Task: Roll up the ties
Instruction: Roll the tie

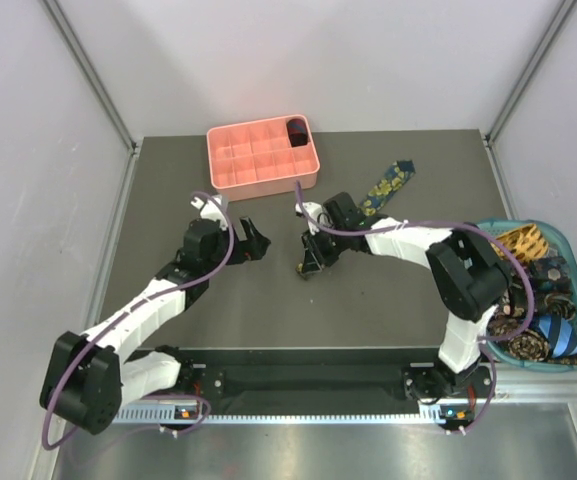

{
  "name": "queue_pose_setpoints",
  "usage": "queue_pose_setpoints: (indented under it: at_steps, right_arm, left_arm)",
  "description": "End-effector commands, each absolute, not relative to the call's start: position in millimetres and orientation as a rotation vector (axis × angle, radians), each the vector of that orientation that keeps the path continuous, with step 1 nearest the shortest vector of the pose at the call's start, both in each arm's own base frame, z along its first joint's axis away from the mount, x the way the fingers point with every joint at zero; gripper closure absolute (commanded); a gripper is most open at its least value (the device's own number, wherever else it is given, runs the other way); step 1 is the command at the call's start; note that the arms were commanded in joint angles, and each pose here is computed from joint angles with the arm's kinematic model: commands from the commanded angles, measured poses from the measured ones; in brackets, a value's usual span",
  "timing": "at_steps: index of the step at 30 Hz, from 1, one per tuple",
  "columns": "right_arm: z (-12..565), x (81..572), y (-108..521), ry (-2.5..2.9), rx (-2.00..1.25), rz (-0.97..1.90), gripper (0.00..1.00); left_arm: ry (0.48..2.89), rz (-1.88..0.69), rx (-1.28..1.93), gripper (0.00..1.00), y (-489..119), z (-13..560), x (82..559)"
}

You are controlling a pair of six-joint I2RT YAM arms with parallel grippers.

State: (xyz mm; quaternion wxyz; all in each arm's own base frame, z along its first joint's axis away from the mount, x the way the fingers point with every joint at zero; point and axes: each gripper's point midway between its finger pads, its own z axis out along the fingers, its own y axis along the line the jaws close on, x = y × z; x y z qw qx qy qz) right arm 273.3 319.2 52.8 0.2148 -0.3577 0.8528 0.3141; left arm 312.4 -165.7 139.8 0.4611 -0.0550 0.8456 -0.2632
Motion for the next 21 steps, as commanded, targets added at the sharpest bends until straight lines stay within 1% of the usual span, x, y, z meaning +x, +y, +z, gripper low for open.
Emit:
queue_pose_setpoints:
  at_steps: [1, 4, 7, 8, 9, 10, 13, 16, 21]
  right_arm:
    - [51.2, 250.8, 336.1, 2.384, -0.999, 1.255, 0.92]
    - [45.3, 256.6, 332.9, 2.401, -0.928, 1.372, 0.92]
    - [40.6, 267.1, 326.9, 2.415, -0.868, 1.393, 0.93]
    - [39.9, 271.5, 323.9, 2.416, -0.852, 1.389, 0.93]
    - [39.7, 274.1, 321.8, 2.418, -0.841, 1.386, 0.93]
    - [37.0, 279.7, 316.6, 2.431, -0.818, 1.367, 0.93]
    - [34.0, 287.9, 308.1, 2.452, -0.793, 1.32, 0.93]
    - [28.6, 296.3, 301.7, 2.471, -0.769, 1.264, 0.93]
    - [15.2, 302.5, 296.7, 2.522, -0.742, 1.2, 0.95]
  left_arm:
    - [1.968, -0.788, 0.016, 0.03, -190.7, 161.1, 312.2]
    - [1.846, -0.843, 0.051, 0.03, -193.1, 179.0, 303.1]
    - [1.793, -0.885, 0.055, 0.01, -191.2, 193.3, 289.4]
    - [1.76, -0.904, 0.062, 0.01, -192.1, 212.1, 287.1]
    - [1.788, -0.919, 0.066, 0.01, -193.5, 213.0, 282.0]
    - [1.75, -0.941, 0.074, 0.01, -194.4, 233.7, 278.9]
    - [1.705, -1.011, 0.12, 0.01, -200.4, 258.4, 266.0]
    - [1.651, -1.136, 0.147, 0.01, -209.5, 289.0, 248.9]
    - [1.625, -1.345, 0.185, 0.01, -224.8, 323.8, 223.8]
